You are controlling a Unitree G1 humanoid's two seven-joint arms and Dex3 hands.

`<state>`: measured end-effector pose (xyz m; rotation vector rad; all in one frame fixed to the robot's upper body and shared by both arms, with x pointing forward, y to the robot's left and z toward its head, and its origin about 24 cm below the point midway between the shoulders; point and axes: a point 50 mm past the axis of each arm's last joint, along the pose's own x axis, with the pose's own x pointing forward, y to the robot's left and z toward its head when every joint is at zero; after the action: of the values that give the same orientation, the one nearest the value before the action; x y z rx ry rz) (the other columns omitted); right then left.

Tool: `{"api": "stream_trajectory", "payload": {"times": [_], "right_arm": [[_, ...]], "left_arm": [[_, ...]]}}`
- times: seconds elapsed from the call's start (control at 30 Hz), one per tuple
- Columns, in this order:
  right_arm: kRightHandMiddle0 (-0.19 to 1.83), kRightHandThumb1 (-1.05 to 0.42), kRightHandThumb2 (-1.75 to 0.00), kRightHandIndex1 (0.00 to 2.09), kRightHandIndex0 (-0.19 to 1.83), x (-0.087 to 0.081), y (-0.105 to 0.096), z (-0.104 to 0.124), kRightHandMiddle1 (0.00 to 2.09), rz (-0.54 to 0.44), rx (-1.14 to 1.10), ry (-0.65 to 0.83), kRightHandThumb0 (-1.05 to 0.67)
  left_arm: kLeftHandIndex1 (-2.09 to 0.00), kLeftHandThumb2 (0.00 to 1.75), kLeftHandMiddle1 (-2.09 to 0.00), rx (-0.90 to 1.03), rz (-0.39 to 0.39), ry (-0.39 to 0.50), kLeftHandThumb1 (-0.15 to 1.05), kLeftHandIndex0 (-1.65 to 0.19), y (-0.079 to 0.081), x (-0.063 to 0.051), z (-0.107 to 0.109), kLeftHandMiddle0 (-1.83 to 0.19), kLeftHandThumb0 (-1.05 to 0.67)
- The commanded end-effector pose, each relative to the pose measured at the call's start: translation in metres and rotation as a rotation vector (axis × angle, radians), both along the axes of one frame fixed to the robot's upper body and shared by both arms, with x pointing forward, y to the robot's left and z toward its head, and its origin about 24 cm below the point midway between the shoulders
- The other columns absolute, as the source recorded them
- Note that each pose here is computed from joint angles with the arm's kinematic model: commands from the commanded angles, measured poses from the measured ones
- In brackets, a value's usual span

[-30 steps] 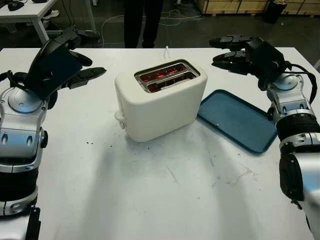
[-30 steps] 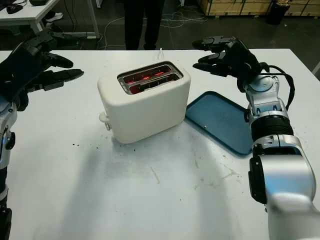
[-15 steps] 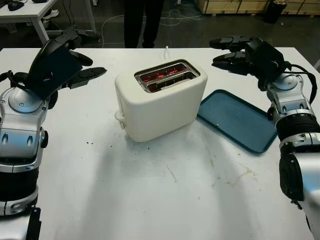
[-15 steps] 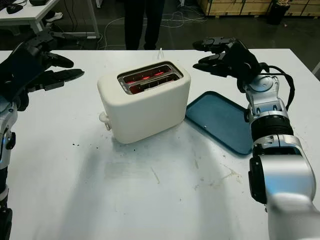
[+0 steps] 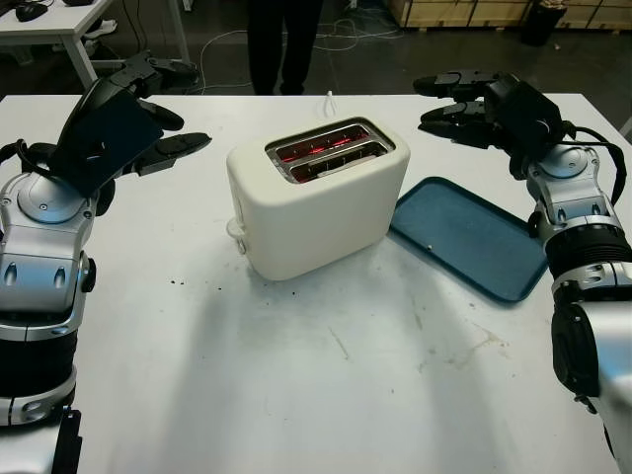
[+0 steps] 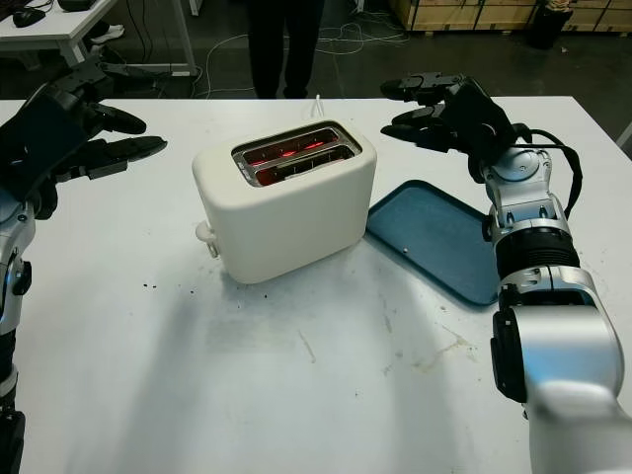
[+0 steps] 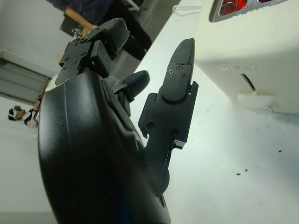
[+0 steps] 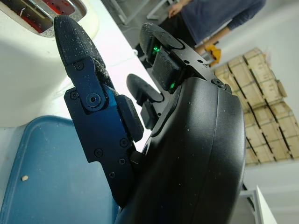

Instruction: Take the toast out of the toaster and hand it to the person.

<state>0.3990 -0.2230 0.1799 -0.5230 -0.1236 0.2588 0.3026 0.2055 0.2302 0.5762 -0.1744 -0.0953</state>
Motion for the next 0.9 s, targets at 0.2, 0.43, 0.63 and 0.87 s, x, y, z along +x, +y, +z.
{"api": "stream_trajectory", "payload": {"times": [0.2,0.43,0.63,0.87], "right_arm": [[0.7,-0.85,-0.01,0.49,0.53,0.0,-0.0003,0.0038,0.0,-0.003,0.013,-0.016,-0.82],[0.7,-0.86,0.0,0.49,0.53,0.0001,0.0001,0.0051,0.0,0.001,0.018,-0.016,-0.83],[0.7,-0.86,0.0,0.48,0.53,0.0006,0.0006,0.0049,0.0,-0.002,0.023,-0.01,-0.84],[0.7,-0.86,0.0,0.47,0.53,0.0003,-0.0003,0.0047,0.0,-0.005,0.011,-0.012,-0.83]], "left_arm": [[-0.74,0.07,-1.25,-0.006,0.005,-0.018,0.91,-0.16,0.0011,-0.0009,0.0017,-0.05,-0.27],[-0.74,0.06,-1.25,0.001,0.007,-0.022,0.91,-0.17,0.0011,-0.001,0.0027,-0.06,-0.27],[-0.74,0.06,-1.25,0.001,0.005,-0.025,0.91,-0.17,0.0011,-0.0009,0.0031,-0.06,-0.26],[-0.74,0.06,-1.25,-0.002,0.001,-0.02,0.91,-0.17,0.0009,-0.0006,0.0024,-0.06,-0.26]]}}
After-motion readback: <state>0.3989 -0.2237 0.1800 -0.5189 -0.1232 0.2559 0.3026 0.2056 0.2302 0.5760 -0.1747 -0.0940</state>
